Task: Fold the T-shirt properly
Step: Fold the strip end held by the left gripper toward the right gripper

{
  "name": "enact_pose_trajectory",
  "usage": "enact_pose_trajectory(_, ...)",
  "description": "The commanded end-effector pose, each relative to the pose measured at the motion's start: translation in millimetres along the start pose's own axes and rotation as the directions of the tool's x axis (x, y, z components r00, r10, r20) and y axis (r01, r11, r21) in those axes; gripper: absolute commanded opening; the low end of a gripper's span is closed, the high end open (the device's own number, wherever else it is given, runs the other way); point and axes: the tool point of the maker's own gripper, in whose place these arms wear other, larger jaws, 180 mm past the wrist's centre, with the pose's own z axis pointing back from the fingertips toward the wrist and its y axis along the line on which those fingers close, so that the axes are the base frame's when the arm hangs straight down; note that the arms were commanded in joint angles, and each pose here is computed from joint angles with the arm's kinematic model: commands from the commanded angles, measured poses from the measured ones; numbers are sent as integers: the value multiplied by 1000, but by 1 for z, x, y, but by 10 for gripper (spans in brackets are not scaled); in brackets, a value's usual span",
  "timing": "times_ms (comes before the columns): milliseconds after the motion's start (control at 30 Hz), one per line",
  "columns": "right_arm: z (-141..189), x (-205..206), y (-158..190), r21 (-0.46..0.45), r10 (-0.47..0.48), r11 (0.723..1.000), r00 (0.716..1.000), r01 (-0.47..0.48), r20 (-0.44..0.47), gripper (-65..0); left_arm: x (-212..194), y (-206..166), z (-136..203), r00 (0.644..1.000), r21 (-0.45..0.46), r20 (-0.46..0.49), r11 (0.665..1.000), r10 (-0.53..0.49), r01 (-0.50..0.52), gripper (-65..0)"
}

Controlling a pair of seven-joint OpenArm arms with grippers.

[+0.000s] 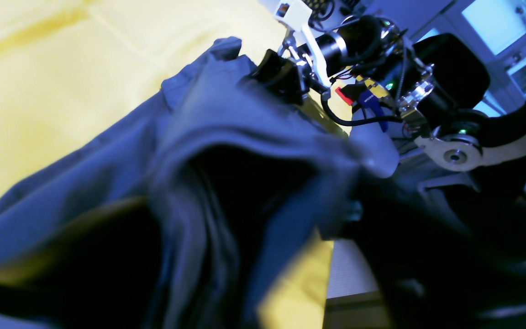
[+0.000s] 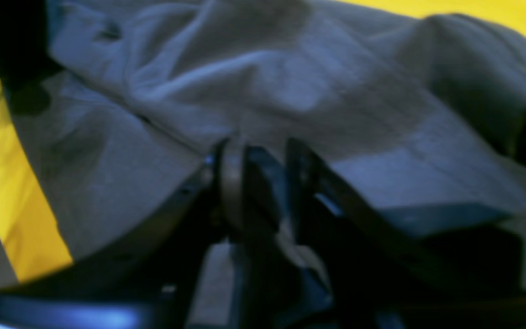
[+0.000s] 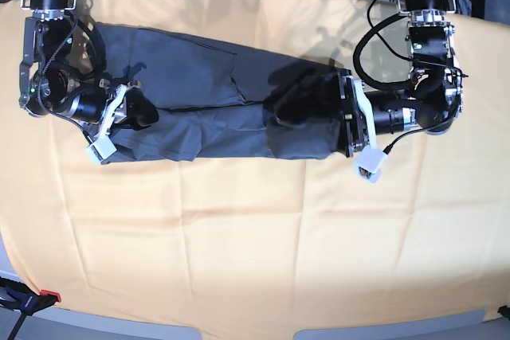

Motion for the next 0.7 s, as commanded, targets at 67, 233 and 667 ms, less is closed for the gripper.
enact_pose_trajectory(67, 5, -13, -14, -67, 8, 998, 996, -14, -86, -400, 21, -5, 0, 998, -16, 62, 1000, -21, 22, -169)
enact_pose_trajectory(233, 5, 2, -5, -13, -9, 1000, 1000, 9, -21, -400, 21, -4, 4, 995, -10, 60, 996, -85, 85, -172)
enact_pose_trajectory(667, 60, 135, 7, 4, 136, 990, 953, -143, 271, -400, -6, 38, 45, 998, 249, 24, 967, -54, 47, -650)
